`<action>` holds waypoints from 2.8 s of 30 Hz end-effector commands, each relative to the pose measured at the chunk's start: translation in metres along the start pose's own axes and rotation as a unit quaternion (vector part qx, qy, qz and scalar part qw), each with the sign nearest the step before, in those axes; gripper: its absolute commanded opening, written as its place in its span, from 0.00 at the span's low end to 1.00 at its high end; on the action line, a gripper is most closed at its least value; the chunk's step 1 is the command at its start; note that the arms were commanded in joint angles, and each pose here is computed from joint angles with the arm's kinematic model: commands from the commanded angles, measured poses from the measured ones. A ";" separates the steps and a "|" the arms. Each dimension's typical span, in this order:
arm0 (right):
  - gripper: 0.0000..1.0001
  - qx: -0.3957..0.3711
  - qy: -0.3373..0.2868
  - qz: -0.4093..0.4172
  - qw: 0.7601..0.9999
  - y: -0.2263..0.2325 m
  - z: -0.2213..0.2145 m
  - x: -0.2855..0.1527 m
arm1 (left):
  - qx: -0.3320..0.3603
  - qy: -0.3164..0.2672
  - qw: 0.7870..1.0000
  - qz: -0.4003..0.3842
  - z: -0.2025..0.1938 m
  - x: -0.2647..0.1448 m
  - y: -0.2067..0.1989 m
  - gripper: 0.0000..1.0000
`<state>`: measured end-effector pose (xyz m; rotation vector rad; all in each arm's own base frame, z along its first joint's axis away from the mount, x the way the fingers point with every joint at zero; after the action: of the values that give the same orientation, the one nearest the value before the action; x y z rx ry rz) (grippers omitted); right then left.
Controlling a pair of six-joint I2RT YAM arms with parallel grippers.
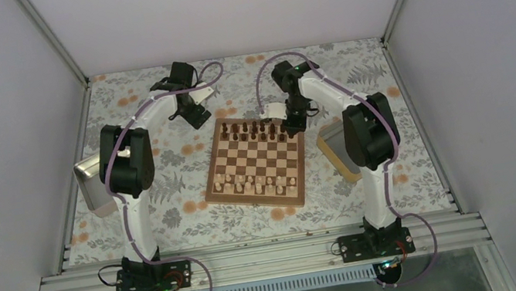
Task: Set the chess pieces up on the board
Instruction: Place the chess piece on the chessboard, then adjust the storage box at the center of the board.
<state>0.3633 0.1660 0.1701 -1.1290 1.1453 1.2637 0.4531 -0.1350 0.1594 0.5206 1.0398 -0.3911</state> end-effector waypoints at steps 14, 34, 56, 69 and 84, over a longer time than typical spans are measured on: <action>0.16 0.008 0.007 0.015 1.000 0.003 -0.001 0.016 | 0.006 -0.018 1.000 0.005 0.005 -0.012 0.000 1.00; 0.34 0.088 0.016 -0.078 0.993 0.023 -0.077 -0.079 | 0.006 -0.017 1.000 0.015 0.005 -0.016 0.003 1.00; 0.51 -0.217 0.158 -0.242 0.933 0.082 -0.265 -0.086 | -0.003 -0.025 1.000 0.015 -0.001 -0.020 0.009 1.00; 0.48 -0.321 0.150 -0.186 0.917 0.098 -0.266 -0.064 | -0.007 -0.018 1.000 0.011 -0.006 -0.011 0.011 1.00; 0.58 -0.064 0.005 -0.079 0.995 0.041 -0.237 -0.069 | -0.009 -0.009 1.000 0.002 -0.008 -0.007 0.011 1.00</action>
<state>0.2902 -0.0887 0.2141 -1.6120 0.8346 1.2540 0.4514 -0.1230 0.1617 0.5019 1.0217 -0.3721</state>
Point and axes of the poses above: each gripper's point midway between its finger pads, its own x axis out along the fingers, its own y axis along the line the jaws close on, z = x × y, the point moved 10 cm from there along -x, back along the fingers, and after that the axes turned 14 degrees about -x, right-handed, at the moved point
